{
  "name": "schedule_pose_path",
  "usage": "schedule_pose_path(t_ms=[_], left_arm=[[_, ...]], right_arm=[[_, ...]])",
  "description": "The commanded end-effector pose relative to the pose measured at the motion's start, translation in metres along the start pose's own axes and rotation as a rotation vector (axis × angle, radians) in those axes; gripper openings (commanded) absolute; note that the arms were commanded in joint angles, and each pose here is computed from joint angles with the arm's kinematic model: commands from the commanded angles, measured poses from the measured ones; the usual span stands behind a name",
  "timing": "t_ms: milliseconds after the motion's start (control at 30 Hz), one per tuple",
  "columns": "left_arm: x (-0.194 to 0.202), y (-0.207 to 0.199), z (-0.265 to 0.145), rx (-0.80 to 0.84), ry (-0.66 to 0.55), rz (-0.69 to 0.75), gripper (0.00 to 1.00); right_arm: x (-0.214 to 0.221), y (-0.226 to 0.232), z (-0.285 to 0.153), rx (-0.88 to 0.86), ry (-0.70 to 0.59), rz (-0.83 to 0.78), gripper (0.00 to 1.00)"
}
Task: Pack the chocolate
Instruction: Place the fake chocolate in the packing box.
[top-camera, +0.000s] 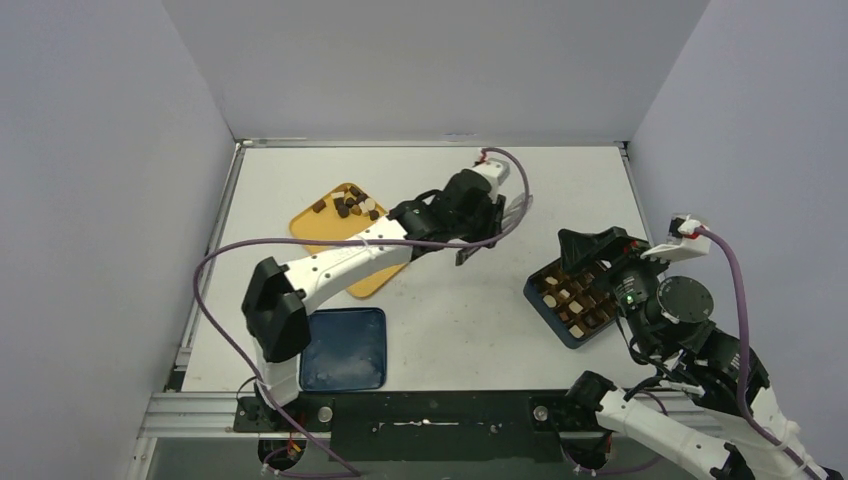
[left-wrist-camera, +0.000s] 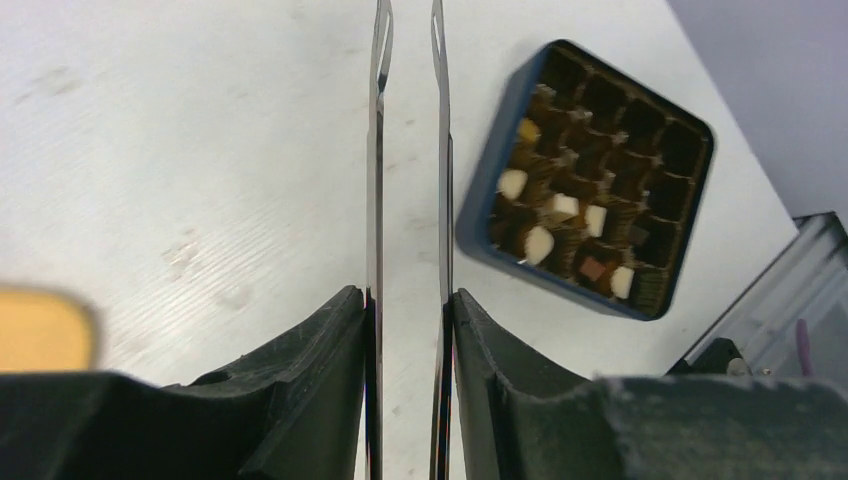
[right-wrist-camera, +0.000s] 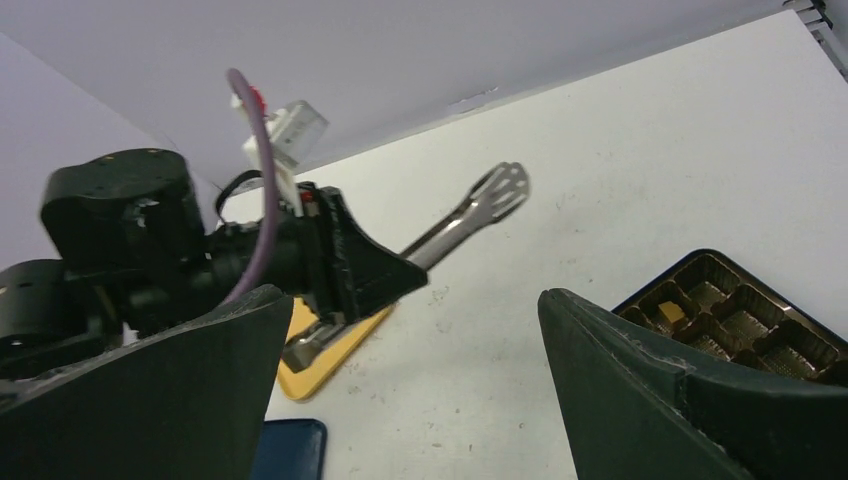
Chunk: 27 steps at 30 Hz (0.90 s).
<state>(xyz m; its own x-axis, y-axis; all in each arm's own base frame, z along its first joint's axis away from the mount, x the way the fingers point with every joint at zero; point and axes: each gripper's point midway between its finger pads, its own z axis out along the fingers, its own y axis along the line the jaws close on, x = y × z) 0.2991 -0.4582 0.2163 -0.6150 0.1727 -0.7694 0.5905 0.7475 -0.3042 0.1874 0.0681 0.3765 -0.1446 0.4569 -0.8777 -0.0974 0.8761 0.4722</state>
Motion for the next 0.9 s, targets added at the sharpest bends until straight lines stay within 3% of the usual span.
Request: schedule_pose_path(t_ms=[0, 267, 467, 867], left_arm=[[-0.021, 0.062, -0.042, -0.120, -0.086, -0.088, 0.32], [-0.015, 0.197, -0.103, -0.355, -0.089, -0.266, 0.33], [-0.001, 0.277, -0.151, -0.512, -0.104, -0.374, 0.33], [0.041, 0.373, -0.185, -0.761, -0.040, -0.468, 0.34]], right_arm=[[-0.003, 0.009, 0.006, -0.001, 0.017, -0.016, 1.00], [0.026, 0.017, 0.020, -0.033, 0.064, -0.012, 1.00], [0.038, 0.025, 0.031, -0.049, 0.090, -0.032, 1.00], [0.048, 0.032, 0.039, -0.070, 0.101, -0.027, 1.00]])
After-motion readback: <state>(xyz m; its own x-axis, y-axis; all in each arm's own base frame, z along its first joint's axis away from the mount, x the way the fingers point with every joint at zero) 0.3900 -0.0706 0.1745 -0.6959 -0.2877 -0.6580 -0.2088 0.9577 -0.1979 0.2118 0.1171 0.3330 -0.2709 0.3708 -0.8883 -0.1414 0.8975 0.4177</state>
